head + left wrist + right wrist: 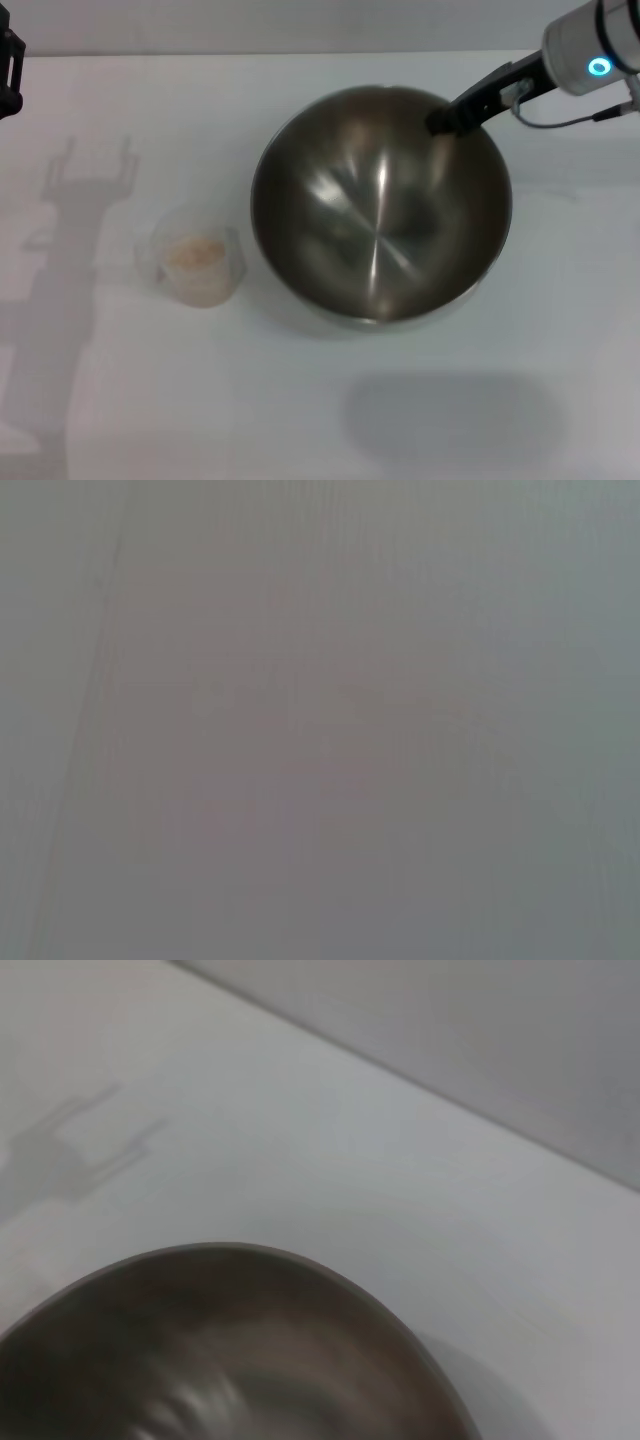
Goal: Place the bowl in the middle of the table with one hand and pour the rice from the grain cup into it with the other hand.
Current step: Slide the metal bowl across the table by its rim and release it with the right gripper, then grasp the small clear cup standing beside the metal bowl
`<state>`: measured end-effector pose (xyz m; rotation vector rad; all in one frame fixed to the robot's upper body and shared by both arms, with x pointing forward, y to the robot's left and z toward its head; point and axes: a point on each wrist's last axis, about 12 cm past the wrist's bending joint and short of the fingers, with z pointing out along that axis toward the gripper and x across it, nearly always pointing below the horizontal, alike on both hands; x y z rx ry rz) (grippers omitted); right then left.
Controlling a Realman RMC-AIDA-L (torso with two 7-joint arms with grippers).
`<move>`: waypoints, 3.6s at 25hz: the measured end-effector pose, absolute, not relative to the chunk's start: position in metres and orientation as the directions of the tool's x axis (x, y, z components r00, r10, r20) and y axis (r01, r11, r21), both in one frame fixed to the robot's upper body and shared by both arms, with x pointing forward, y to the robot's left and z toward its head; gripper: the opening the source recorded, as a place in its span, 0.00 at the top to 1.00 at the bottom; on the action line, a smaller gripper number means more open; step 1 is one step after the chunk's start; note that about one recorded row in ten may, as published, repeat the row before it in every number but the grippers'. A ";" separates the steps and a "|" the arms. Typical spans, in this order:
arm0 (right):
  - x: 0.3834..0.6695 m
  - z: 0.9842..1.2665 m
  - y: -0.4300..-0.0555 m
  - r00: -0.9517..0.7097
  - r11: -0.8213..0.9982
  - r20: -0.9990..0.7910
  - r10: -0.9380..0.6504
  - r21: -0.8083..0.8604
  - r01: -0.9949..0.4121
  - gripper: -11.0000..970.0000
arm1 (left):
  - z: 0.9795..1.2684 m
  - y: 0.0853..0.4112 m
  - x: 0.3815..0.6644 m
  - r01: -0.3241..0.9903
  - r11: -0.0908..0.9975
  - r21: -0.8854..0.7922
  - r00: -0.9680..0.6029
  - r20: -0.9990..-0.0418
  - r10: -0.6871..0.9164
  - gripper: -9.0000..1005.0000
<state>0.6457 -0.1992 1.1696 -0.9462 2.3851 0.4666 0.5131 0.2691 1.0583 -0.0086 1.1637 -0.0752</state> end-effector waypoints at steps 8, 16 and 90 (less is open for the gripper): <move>0.645 1.159 -0.192 -0.651 0.728 -0.539 -0.534 0.099 -0.679 0.97 | 1.059 0.269 0.512 0.056 0.997 -0.048 0.398 -0.915 -0.066 0.31; 0.644 1.158 -0.193 -0.653 0.731 -0.514 -0.557 0.071 -0.679 0.93 | 1.059 0.268 0.513 0.057 0.997 -0.048 0.399 -0.914 -0.067 0.31; 0.550 1.085 -0.296 0.449 0.997 -0.892 -0.047 -0.072 -0.040 0.57 | 1.005 0.261 0.393 0.219 0.975 -0.028 0.184 -0.981 -0.069 0.32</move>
